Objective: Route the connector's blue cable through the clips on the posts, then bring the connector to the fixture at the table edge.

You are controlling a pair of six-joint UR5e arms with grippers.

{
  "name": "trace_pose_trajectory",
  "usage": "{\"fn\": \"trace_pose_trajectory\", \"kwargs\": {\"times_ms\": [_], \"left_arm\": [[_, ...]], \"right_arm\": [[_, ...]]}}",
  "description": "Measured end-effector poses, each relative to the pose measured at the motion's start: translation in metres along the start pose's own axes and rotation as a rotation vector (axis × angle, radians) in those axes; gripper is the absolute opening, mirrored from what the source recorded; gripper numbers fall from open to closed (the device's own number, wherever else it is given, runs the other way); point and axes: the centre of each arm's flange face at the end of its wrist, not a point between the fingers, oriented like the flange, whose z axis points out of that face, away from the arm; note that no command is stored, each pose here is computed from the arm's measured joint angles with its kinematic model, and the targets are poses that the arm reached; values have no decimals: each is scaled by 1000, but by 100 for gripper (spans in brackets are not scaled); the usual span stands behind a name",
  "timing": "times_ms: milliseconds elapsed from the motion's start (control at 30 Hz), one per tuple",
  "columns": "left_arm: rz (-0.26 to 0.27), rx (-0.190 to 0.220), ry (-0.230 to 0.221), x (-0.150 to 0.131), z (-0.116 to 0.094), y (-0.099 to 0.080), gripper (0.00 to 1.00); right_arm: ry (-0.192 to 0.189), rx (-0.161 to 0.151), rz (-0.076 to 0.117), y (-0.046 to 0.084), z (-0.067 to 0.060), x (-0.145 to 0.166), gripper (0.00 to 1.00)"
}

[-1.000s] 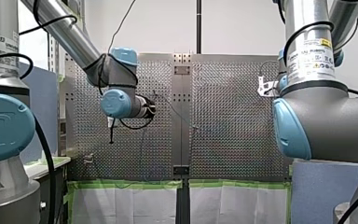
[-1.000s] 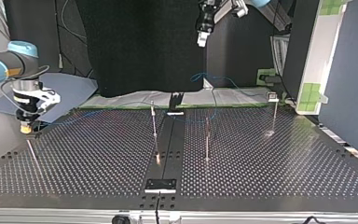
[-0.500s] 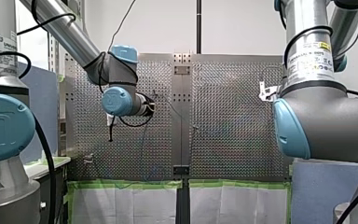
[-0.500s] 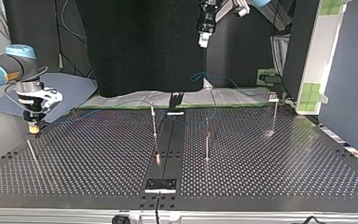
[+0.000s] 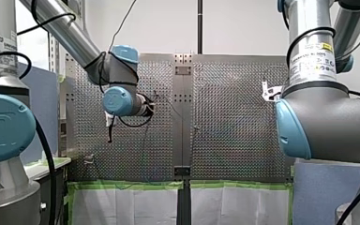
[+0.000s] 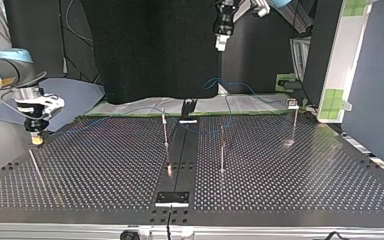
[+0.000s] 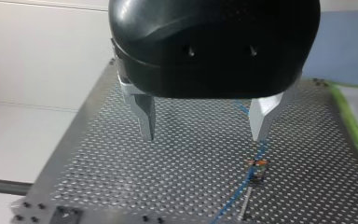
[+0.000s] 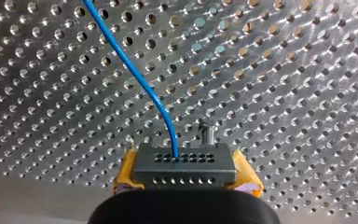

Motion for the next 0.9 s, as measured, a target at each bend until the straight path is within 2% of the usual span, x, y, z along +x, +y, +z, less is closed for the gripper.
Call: {"fn": "trace_pose_trajectory", "kwargs": {"times_ms": [100,300,433,733,900], "left_arm": [[3,0,-2,-1,0,0,100],[62,-31,27,11,3,0,100],[81,-40,45,20,5,1,100],[37,-9,8,3,2,-2,100],[60,-13,21,8,4,-2,100]], "right_arm": [[4,16,0,4,0,2,0],[9,56,2,10,-1,6,0],[14,80,4,12,-1,9,0],[16,73,10,23,-1,10,0],[12,56,13,33,-2,9,0]]}}
